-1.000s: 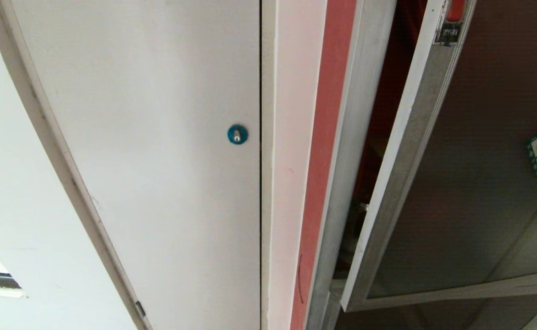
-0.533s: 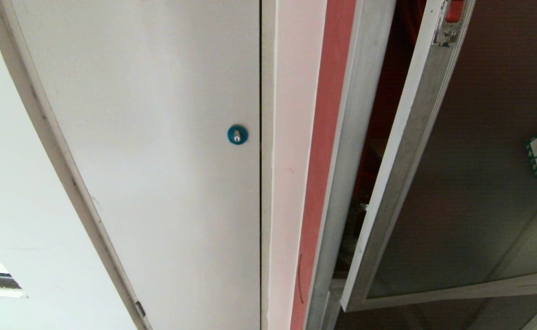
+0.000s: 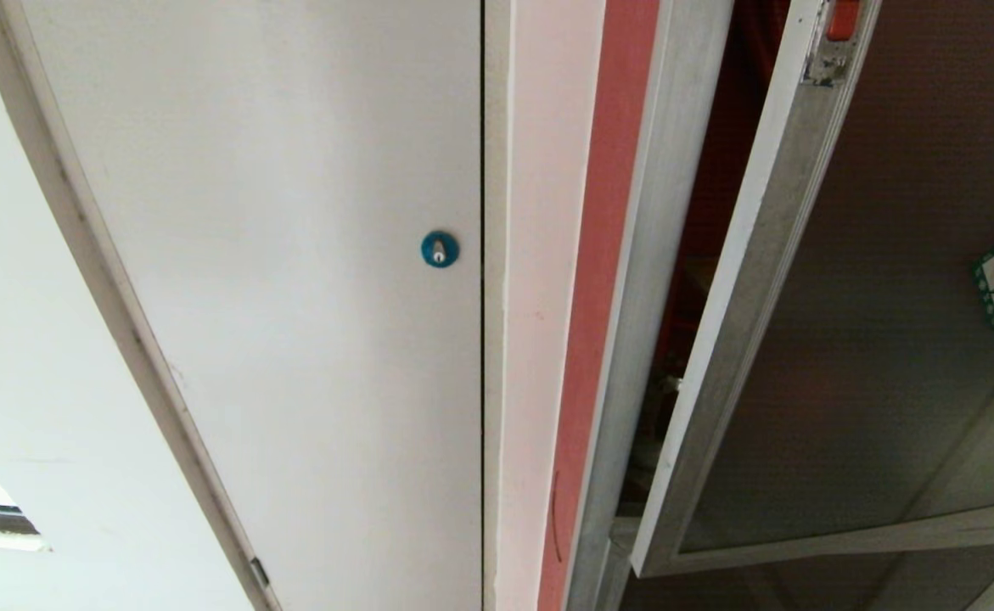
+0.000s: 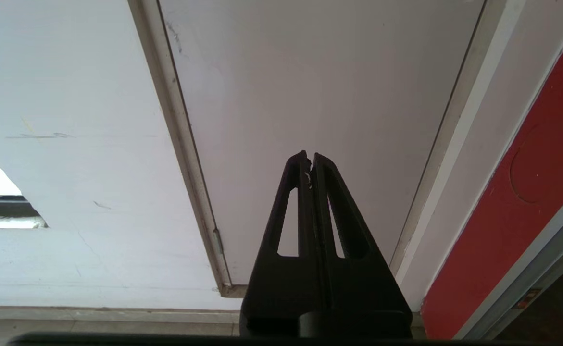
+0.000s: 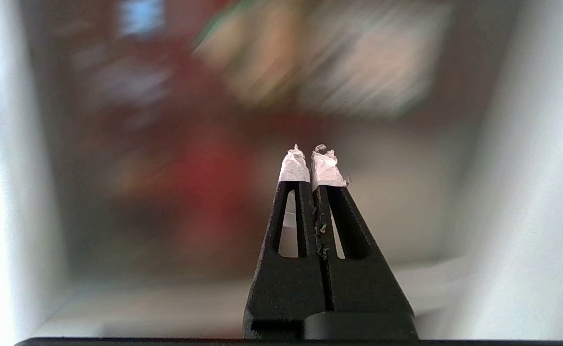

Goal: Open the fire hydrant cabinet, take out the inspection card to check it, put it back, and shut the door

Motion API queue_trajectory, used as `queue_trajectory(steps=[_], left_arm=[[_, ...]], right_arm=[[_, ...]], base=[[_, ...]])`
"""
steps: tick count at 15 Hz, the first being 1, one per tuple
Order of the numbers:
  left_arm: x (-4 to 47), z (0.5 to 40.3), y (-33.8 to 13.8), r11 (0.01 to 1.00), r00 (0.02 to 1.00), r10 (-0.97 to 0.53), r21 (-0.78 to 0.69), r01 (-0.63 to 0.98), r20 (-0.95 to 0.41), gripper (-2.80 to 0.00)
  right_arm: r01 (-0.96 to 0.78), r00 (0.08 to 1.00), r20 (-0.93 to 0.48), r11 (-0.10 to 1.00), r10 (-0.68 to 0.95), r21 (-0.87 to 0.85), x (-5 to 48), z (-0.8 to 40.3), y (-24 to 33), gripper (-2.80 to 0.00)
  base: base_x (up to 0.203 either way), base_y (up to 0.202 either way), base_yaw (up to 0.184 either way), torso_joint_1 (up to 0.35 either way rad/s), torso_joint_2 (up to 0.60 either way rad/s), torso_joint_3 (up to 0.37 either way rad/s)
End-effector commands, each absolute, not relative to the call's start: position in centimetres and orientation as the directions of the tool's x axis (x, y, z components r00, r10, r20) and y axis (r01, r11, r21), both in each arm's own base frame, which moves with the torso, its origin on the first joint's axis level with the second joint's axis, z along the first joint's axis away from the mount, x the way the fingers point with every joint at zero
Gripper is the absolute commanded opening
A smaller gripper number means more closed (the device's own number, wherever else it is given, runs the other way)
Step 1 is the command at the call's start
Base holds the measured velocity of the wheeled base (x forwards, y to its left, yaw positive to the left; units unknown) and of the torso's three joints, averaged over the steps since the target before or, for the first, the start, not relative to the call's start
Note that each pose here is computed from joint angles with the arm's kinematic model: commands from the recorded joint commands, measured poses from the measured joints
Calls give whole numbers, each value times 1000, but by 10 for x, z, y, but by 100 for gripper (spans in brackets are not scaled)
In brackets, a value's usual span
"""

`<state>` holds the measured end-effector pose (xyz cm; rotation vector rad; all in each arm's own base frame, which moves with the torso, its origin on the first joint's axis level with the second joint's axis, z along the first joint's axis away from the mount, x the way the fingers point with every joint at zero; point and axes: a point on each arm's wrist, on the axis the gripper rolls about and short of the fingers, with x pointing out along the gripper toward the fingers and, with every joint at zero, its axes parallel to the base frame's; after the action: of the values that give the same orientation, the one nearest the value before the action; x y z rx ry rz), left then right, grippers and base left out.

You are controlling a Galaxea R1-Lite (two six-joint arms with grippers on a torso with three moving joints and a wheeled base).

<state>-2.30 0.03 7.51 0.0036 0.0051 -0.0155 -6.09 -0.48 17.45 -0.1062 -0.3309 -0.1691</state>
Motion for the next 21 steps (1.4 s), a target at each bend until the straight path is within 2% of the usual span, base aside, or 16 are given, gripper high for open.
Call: queue_trajectory(steps=[1,3,5,9,11,21], left_arm=[[-23,75,0,1000,1000,-15,4,15,-7,-280],[-23,75,0,1000,1000,-15,4,15,-6,-280],[-23,75,0,1000,1000,-15,3,15,-5,-280],[-23,75,0,1000,1000,-15,3,15,-5,-280],[-23,75,0,1000,1000,-15,3,15,-6,-280],[-23,75,0,1000,1000,-15,4,15,-5,-280]], right_arm=[[84,961,269,995,-68,-50,-50,145,-3,-280],[19,986,167,1000,-15,-21,-36,116,-1,-280],[-16,990,141,1000,18,-15,-26,96,0,-280],[-54,994,94,998,57,-30,-23,84,1,-280],[-51,999,5,996,51,-76,-22,75,0,-280],[-46,999,5,999,46,-24,-22,75,0,-280]], base=[[0,0,0,0,0,0],[0,0,0,0,0,0],[0,0,0,0,0,0],[0,0,0,0,0,0],[0,0,0,0,0,0],[0,0,0,0,0,0]])
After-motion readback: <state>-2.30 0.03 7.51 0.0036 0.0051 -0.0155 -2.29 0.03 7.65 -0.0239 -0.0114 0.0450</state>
